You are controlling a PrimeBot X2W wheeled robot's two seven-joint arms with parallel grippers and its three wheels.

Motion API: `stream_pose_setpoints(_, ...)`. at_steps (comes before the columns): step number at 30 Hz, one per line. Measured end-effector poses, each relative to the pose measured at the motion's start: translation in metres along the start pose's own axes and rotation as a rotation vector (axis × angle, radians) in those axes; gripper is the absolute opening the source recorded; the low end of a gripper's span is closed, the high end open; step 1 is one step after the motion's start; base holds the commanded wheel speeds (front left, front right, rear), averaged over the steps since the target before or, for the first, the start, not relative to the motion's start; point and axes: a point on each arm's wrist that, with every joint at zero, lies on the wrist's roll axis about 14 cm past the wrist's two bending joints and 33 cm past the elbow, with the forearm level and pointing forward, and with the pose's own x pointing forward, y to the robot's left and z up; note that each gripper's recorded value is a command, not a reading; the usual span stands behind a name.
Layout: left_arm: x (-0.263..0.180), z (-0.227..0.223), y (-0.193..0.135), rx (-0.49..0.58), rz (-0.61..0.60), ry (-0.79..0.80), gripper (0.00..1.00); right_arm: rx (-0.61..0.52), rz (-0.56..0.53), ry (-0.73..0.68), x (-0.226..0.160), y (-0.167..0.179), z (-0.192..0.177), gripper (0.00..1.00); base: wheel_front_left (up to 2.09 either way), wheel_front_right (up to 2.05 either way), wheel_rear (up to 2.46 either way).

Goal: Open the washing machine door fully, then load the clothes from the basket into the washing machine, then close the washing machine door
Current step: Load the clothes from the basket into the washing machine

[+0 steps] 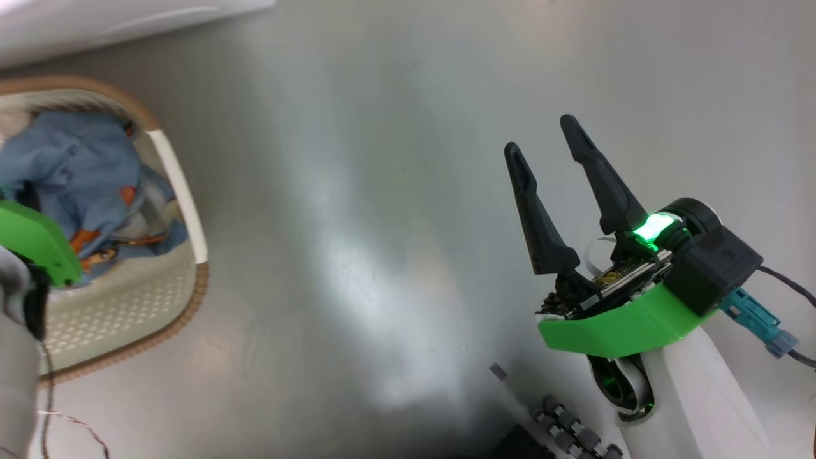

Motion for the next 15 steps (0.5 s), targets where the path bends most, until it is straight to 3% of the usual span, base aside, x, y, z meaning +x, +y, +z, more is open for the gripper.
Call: stream_pose_setpoints(15, -0.09, 0.024, 0.006, -0.116, 0.061, -0.246, 0.0, -0.017, 0.057, -0.008, -0.019, 0.029, 0.016, 1.0, 0.0, 0.0, 0.0)
